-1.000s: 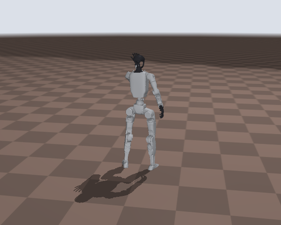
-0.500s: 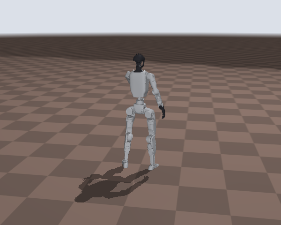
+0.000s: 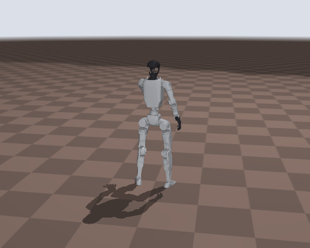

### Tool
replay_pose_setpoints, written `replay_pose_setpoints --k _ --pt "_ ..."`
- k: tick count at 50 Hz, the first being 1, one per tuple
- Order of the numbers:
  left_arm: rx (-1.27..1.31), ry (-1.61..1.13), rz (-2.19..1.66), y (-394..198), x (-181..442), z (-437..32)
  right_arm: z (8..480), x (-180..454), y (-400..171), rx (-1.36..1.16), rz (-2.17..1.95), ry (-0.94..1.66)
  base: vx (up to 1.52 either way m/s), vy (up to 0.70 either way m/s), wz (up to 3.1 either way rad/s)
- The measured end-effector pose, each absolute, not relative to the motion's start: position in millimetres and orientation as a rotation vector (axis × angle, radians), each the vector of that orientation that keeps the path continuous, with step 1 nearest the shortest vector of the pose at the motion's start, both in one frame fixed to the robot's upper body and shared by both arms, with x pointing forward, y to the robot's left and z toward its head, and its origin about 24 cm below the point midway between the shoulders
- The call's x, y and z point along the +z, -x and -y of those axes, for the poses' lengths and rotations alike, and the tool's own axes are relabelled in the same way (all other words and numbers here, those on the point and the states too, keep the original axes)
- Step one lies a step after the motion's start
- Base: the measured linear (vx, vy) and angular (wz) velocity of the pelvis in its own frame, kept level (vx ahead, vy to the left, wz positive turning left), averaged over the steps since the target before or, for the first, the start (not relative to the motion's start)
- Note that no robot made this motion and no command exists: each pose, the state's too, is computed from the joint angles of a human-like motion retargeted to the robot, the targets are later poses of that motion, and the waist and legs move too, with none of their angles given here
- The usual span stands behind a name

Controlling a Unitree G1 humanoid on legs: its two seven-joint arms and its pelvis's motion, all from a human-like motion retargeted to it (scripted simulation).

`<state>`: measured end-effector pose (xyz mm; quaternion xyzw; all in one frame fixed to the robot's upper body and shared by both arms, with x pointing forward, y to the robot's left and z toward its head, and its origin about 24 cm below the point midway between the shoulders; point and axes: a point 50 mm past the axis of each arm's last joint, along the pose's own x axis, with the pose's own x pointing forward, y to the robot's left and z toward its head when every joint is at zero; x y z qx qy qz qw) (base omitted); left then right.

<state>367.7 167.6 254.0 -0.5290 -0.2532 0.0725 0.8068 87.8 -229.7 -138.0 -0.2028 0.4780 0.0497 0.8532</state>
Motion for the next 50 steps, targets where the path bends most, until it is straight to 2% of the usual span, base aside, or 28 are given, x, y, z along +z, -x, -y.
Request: replay_pose_setpoints --k 4,9,12,14,17,20,25,28,31,36,39,43,46,50 --pt "-0.229 1.173 0.791 -324.1 306.2 -134.0 227.2 -135.5 -88.5 0.108 -0.988 0.388 0.00 0.00 0.00" --pt "-0.905 1.103 1.246 -214.7 377.3 -96.7 222.2 -139.2 -79.8 0.177 -1.023 0.367 -0.01 -0.03 -0.15" --pt "-1.253 0.986 1.482 -151.5 388.3 -87.3 218.9 -142.0 -75.9 0.270 -1.049 0.397 -0.01 -0.02 -0.12" --pt "-1.343 0.917 1.559 -135.0 387.8 -86.9 217.9 -143.3 -74.1 0.303 -1.062 0.400 0.00 0.00 0.00" --pt "-1.193 0.919 1.517 -155.9 386.1 -92.1 219.7 -144.0 -72.6 0.263 -1.066 0.379 0.00 0.00 0.00" --pt "-0.815 0.968 1.282 -223.6 373.0 -101.5 225.1 -143.5 -71.5 0.159 -1.063 0.345 0.00 0.00 0.00" --pt "-0.217 0.987 0.658 -346.7 299.6 -117.9 229.0 -145.0 -70.0 0.067 -1.076 0.384 0.00 0.00 0.00" --pt "-0.041 1.040 0.490 -369.4 272.9 -127.8 228.6 -144.3 -75.9 0.082 -1.069 0.411 0.00 0.00 0.00" --pt "-0.117 1.135 0.600 -354.0 291.6 -127.0 228.3 -141.5 -84.1 0.073 -1.036 0.403 0.00 0.00 0.00" --pt "-0.678 1.214 1.015 -266.6 362.9 -102.4 226.9 -138.8 -91.0 0.027 -1.000 0.328 -0.01 -0.03 -0.18" --pt "-1.052 1.136 1.300 -190.4 389.8 -90.6 223.6 -138.4 -91.4 0.089 -0.996 0.328 0.00 -0.05 -0.22" --pt "-1.449 0.919 1.608 -112.3 386.5 -86.7 219.0 -139.1 -87.9 0.225 -1.009 0.359 0.00 0.00 0.00" --pt "-1.368 0.863 1.654 -115.1 383.9 -92.1 219.3 -140.5 -83.4 0.216 -1.021 0.349 0.00 0.00 0.00" --pt "-0.869 0.965 1.428 -188.8 381.1 -107.7 224.6 -143.2 -76.0 0.111 -1.046 0.332 0.02 0.04 0.23"
